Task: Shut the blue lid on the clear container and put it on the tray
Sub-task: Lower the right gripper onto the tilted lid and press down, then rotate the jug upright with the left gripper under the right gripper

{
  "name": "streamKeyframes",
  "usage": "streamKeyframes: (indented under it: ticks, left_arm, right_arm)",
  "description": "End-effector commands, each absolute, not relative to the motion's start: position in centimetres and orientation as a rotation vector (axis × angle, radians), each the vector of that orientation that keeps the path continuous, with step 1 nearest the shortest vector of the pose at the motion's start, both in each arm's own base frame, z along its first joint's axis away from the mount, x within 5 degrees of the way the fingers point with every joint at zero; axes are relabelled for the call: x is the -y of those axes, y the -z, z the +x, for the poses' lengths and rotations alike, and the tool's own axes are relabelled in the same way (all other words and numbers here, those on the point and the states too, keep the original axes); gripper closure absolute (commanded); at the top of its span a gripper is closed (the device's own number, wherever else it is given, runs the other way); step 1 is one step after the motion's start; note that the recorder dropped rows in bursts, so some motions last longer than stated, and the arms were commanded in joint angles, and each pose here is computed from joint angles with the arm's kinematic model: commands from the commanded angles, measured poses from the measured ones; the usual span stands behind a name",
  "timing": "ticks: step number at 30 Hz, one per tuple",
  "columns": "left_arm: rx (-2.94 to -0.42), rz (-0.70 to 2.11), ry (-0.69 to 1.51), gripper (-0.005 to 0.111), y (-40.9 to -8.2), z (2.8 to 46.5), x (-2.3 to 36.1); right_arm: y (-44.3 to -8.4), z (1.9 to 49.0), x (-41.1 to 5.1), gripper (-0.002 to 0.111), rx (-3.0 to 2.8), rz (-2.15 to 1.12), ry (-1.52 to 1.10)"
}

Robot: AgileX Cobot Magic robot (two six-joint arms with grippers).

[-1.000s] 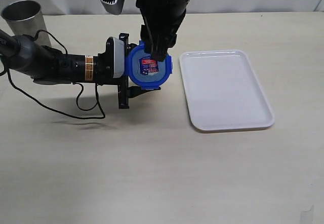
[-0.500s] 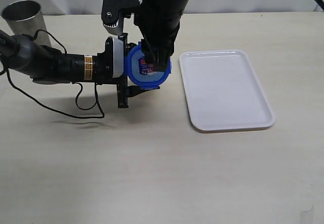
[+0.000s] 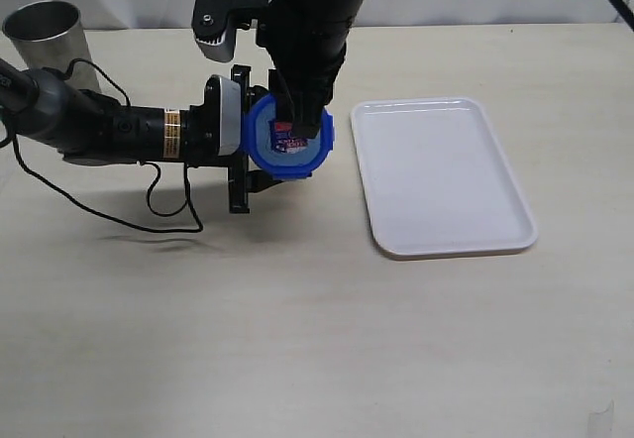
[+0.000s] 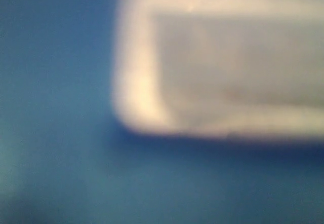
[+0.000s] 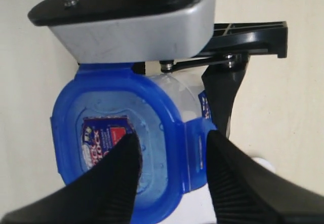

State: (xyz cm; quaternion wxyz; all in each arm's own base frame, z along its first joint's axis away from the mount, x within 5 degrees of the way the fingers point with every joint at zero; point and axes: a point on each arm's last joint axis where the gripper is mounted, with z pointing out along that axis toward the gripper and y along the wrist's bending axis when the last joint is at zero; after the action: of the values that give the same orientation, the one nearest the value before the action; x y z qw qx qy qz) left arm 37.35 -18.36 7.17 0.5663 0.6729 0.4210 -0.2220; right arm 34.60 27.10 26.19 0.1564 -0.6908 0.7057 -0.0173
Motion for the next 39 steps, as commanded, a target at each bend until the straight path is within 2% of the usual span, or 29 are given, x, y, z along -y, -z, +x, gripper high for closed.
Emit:
streamKeyframes:
  ticks: [1, 8, 16, 19, 24, 26, 29, 34, 39]
  left_arm:
    - [-1.005, 1.527, 0.589, 0.107, -7.7, 37.2, 18.6]
    - [-1.015, 1.508, 0.610, 0.107, -7.8, 37.2, 18.6]
    - [-0.991, 1.488, 0.640, 0.107, -8.1, 37.0, 18.7]
    - [-1.028, 1.468, 0.674, 0.107, -8.1, 37.0, 18.7]
    - [-1.203, 1.317, 0.793, 0.107, -8.4, 37.5, 18.6]
    - [-1.308, 1.219, 0.874, 0.107, -8.4, 37.7, 18.5]
    - [-1.331, 1.206, 0.901, 0.107, -8.4, 37.7, 18.6]
    - [-1.395, 1.175, 0.927, 0.107, -8.3, 37.8, 18.5]
    - [-1.472, 1.169, 0.892, 0.107, -9.2, 38.1, 18.3]
  right_arm:
    - [-21.6, 34.9, -27.5, 0.071, -2.126, -2.073, 0.008]
    - [-21.1, 34.8, -27.5, 0.079, -2.145, -2.087, -0.006]
    - [-20.2, 34.5, -27.7, 0.079, -2.175, -2.130, -0.072]
    - [-20.3, 35.1, -27.2, 0.079, -2.188, -2.091, 0.050]
    - [-23.2, 36.4, -25.8, 0.079, -2.187, -1.880, 0.281]
    - [-25.8, 36.7, -25.1, 0.079, -2.167, -1.718, 0.288]
    - [-27.9, 37.0, -24.3, 0.079, -2.162, -1.561, 0.271]
    - [-29.4, 36.7, -24.2, 0.079, -2.330, -1.137, 0.098]
    - [-31.7, 35.7, -25.4, 0.079, -2.445, -0.996, -0.181]
